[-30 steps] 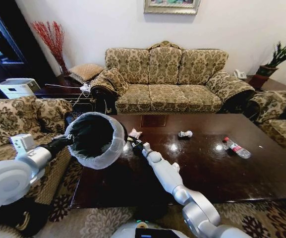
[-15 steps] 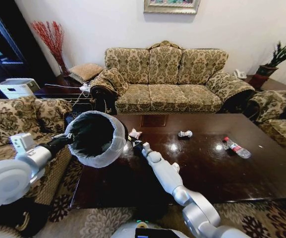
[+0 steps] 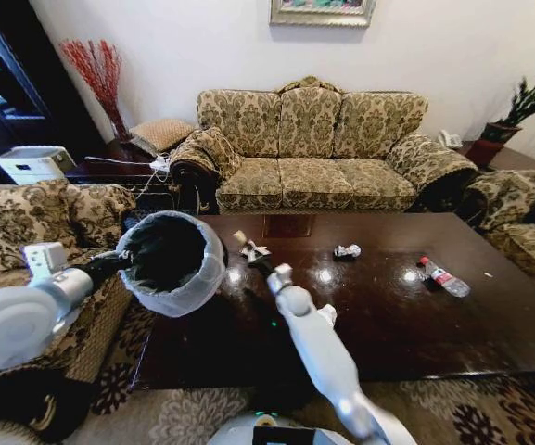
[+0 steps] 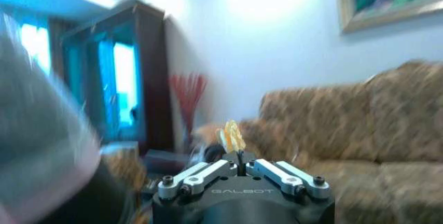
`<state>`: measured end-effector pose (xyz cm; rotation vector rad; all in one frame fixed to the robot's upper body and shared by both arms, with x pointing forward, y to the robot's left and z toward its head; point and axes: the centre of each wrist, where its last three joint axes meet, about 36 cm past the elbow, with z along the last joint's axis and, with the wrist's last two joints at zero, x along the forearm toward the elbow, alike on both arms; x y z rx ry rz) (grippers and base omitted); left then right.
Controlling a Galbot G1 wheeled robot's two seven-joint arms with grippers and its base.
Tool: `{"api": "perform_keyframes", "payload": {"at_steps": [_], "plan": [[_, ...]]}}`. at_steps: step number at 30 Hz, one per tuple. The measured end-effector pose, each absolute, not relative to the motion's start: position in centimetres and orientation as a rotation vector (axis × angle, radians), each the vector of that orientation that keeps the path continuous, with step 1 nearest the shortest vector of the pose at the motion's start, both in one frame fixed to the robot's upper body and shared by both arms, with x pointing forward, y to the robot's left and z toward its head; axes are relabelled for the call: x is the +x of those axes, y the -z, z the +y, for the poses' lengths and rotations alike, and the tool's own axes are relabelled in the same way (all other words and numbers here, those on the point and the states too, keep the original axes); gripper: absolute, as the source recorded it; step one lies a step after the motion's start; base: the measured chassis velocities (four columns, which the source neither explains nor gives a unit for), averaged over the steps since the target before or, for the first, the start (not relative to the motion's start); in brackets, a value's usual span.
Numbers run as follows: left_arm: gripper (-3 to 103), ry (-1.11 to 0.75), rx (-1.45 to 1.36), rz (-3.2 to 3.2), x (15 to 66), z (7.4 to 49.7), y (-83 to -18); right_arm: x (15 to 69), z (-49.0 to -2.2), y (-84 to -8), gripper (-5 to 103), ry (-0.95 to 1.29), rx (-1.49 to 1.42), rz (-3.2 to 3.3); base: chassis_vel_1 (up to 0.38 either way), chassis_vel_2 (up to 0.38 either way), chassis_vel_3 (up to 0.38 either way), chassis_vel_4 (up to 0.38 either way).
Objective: Move to the front of the table and place the trash on the table into the trash bin.
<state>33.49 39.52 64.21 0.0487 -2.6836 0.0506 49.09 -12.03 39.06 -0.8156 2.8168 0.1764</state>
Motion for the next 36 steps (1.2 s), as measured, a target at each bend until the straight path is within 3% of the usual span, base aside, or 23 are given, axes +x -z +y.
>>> {"api": "perform_keyframes", "payload": {"at_steps": [10,17,26,30,32,33,34,36], "plan": [[0,-0.012,0.027,-2.553,35.5,39.4,-63.8,40.9,-16.1,-47.6,0,-0.095,-0.887,2.558,0.000,0.000,0.000,0.000],[0,0.032,-0.061,-2.539,35.7,37.6,-64.2,35.1,-12.9,-50.2,0,-0.135,-1.198,2.463,0.000,0.000,0.000,0.000],[0,0.033,-0.152,-2.572,33.9,35.3,-64.9,34.3,-7.7,-48.8,-1,-0.144,-1.386,2.460,0.000,0.000,0.000,0.000],[0,0.026,-0.176,-2.584,33.2,34.8,-65.1,34.5,-5.9,-48.7,15,-0.160,-1.381,2.461,0.000,0.000,0.000,0.000],[0,0.023,-0.176,-2.585,33.2,34.8,-65.1,34.5,-5.8,-48.7,15,-0.166,-1.381,2.458,0.000,0.000,0.000,0.000],[0,0.017,-0.170,-2.585,33.2,34.9,-65.0,34.4,-5.6,-48.8,26,-0.178,-1.378,2.448,0.000,0.000,0.000,0.000],[0,0.013,-0.166,-2.584,33.2,35.0,-64.9,34.3,-5.6,-48.9,26,-0.185,-1.375,2.440,0.000,0.000,0.000,0.000],[0,0.007,-0.143,-2.585,33.5,35.5,-64.8,34.1,-5.9,-49.3,36,-0.211,-1.353,2.408,0.000,0.000,0.000,0.000]]}}
